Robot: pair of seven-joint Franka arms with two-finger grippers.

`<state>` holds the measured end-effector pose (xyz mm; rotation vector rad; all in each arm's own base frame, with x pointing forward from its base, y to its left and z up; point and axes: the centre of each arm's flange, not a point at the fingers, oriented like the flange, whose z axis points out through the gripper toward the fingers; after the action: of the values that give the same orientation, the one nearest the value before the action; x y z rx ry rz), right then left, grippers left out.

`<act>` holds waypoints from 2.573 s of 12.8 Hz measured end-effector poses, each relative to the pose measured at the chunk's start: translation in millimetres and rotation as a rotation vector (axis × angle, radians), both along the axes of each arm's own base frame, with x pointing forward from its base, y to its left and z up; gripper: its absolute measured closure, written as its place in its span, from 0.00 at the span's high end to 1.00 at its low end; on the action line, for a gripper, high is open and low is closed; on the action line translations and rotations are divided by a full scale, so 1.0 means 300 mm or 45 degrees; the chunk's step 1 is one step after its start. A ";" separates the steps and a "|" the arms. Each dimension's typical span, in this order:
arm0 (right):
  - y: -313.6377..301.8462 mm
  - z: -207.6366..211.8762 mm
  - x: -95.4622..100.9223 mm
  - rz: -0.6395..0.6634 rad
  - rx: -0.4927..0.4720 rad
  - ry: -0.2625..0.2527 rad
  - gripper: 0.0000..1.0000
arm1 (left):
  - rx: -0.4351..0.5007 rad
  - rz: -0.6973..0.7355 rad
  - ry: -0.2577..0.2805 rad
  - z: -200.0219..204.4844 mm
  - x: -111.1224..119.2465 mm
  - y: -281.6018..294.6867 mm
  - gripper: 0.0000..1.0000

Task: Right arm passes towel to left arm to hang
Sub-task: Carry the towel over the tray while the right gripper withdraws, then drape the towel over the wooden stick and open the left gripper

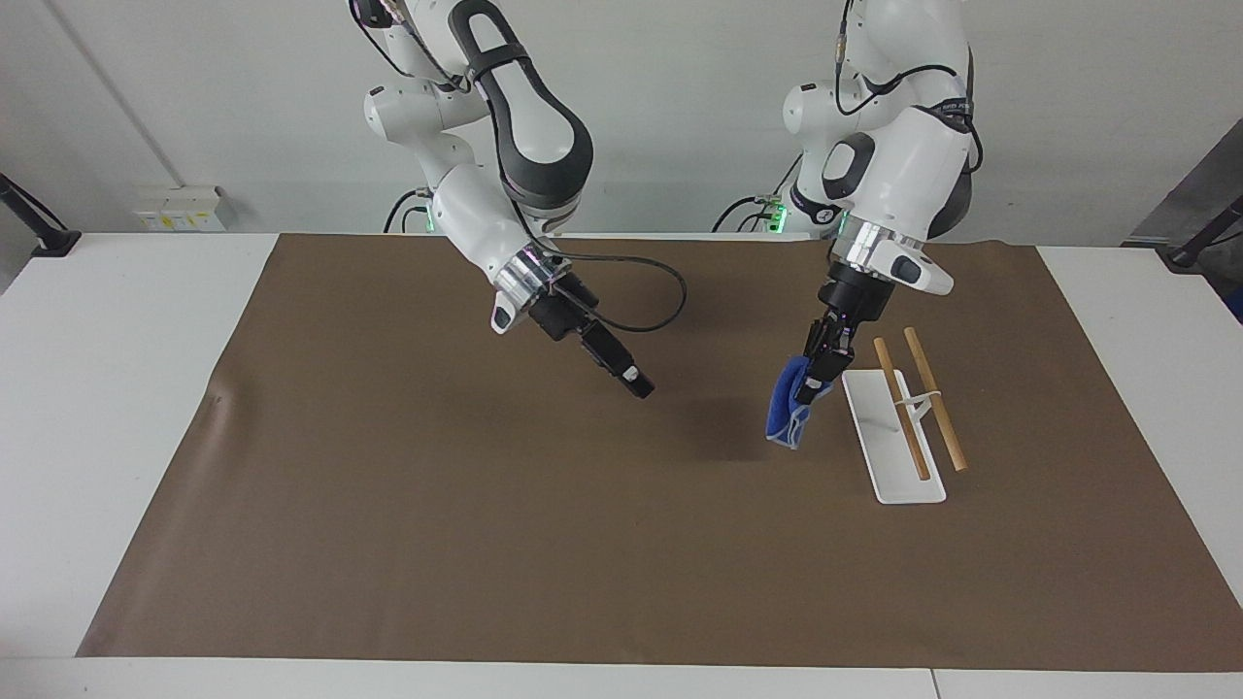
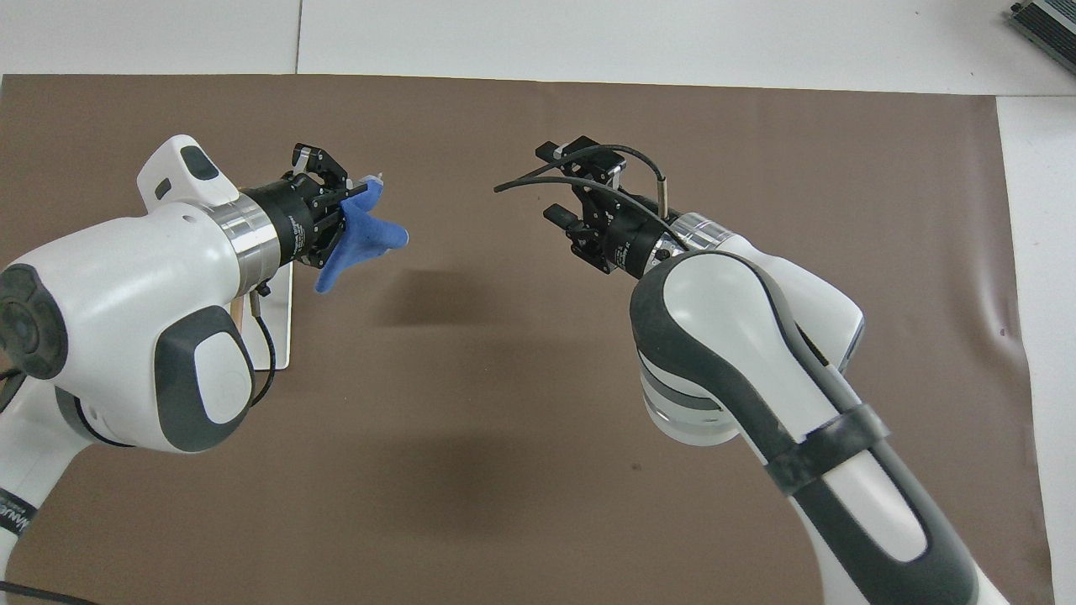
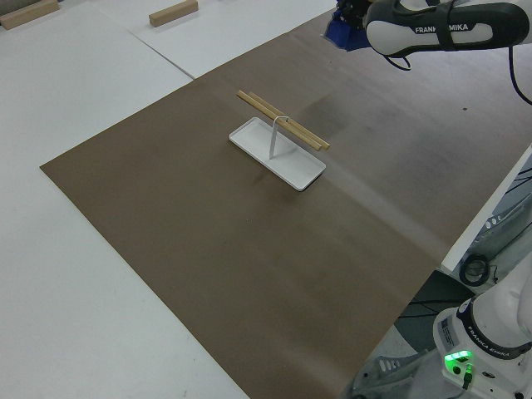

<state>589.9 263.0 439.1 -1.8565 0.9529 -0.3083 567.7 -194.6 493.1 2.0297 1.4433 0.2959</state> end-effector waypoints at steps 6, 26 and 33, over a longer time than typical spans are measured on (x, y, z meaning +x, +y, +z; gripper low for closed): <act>-0.217 -0.064 0.082 0.356 -0.677 -0.267 1.00 | 0.161 -0.005 0.025 -0.151 0.053 0.319 0.03; -0.879 0.488 -0.012 0.931 -1.397 0.253 1.00 | 0.467 -0.063 -0.081 -0.140 0.069 0.906 0.03; -1.029 0.621 -0.146 0.900 -1.326 0.403 1.00 | 0.468 -0.050 -0.078 -0.141 0.065 0.926 0.03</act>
<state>546.0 -45.8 625.4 -3.1213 0.2256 -0.0522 587.0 83.1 450.9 2.3111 1.3875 0.6407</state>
